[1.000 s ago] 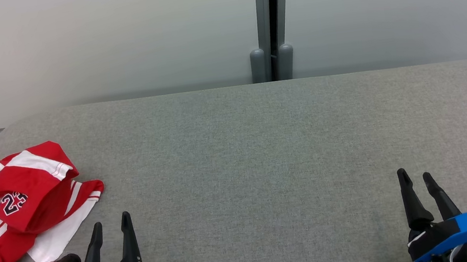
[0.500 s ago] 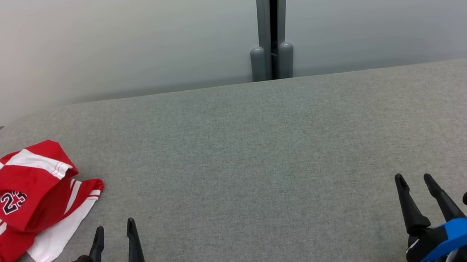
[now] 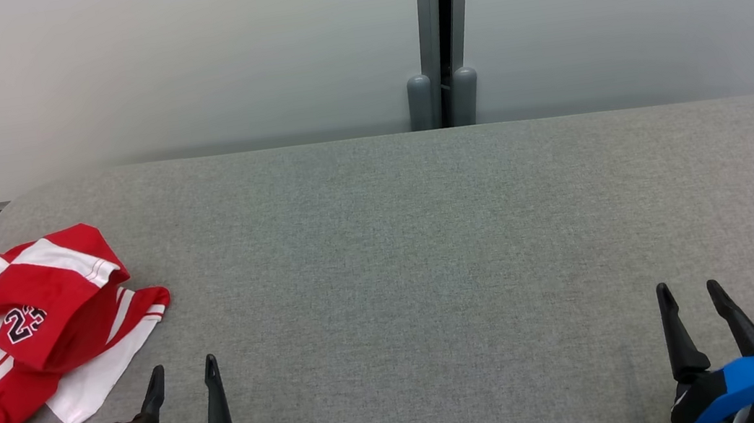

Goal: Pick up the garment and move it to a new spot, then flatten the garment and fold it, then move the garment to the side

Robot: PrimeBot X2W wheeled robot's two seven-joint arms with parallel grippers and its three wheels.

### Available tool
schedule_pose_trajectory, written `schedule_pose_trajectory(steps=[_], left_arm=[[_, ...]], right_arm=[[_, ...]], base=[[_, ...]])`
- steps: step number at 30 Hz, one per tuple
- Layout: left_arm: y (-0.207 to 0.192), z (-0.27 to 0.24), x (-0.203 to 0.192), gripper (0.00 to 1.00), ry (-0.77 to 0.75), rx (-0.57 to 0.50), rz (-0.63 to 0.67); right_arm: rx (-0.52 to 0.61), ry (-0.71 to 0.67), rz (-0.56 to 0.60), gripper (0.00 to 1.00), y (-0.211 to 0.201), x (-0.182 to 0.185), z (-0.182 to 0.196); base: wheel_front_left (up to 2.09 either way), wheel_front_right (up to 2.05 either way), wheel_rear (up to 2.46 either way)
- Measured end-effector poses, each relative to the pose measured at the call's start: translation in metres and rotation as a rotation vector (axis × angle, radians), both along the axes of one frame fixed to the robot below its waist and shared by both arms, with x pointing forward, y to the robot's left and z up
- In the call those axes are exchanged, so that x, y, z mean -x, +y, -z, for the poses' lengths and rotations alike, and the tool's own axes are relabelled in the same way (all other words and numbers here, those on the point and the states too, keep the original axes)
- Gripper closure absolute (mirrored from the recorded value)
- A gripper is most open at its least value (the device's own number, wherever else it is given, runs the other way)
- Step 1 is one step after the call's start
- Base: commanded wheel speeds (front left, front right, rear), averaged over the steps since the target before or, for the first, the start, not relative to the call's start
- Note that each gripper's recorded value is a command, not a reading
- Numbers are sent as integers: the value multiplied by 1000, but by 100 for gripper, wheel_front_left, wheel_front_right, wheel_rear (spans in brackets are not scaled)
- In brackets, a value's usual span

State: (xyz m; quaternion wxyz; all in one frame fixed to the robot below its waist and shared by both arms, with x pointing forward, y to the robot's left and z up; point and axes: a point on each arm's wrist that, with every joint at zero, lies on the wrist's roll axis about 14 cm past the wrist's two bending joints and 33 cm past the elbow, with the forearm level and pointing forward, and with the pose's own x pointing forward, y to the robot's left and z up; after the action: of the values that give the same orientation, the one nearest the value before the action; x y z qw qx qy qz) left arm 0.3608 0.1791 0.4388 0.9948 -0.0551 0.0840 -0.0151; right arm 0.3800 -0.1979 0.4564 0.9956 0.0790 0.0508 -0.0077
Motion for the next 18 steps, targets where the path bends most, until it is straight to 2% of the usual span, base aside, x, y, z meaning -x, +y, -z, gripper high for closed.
schedule_pose_trajectory(steps=[18], left_arm=[[-2,6,10,0,-2,-97,27]], right_arm=[[109,18,-39,0,4,4,9]], base=[[0,0,0]])
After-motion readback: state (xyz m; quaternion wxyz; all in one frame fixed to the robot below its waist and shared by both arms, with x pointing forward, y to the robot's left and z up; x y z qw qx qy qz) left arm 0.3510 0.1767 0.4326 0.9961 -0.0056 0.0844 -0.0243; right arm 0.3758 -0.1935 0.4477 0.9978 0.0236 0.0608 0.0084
